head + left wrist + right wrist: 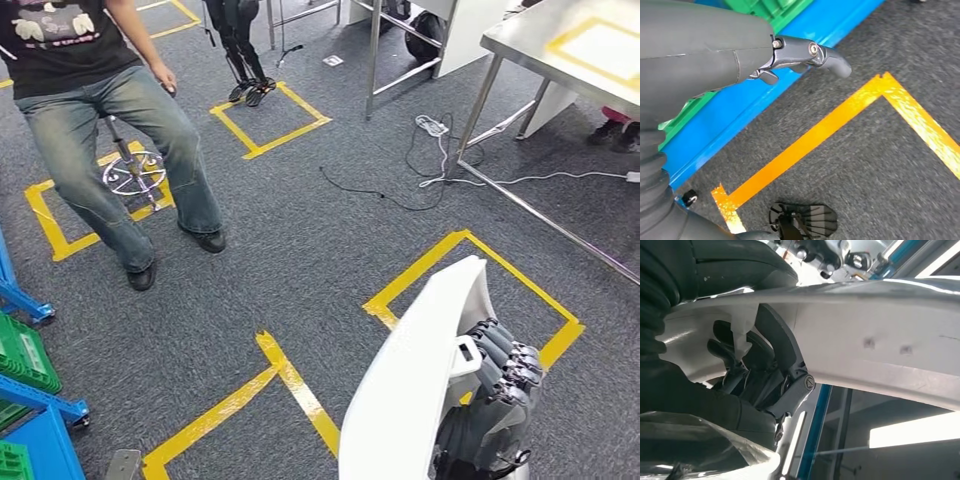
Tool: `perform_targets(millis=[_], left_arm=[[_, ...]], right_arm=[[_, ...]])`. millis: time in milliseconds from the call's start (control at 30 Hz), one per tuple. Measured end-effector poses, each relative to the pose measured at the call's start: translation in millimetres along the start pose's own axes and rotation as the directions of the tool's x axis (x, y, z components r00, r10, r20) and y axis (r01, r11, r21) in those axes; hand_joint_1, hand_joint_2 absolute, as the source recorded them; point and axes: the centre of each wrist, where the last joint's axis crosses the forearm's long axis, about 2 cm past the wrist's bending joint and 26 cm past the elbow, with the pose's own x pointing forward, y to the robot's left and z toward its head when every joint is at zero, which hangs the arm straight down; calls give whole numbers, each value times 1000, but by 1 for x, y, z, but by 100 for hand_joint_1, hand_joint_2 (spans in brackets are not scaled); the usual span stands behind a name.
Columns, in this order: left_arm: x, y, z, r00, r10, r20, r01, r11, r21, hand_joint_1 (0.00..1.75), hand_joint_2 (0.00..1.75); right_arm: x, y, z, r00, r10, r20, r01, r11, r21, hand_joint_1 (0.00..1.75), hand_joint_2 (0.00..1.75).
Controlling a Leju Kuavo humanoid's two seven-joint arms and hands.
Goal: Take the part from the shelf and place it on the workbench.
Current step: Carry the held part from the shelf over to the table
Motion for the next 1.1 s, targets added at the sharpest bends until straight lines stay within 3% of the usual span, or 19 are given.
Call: perform_targets(millis=[1100], left_arm=[[1, -1, 0, 1000, -2, 6, 2, 1000, -1, 0, 175]], right_arm=[[-2, -4, 0, 1000, 20, 1, -20, 1000, 21, 175, 175]])
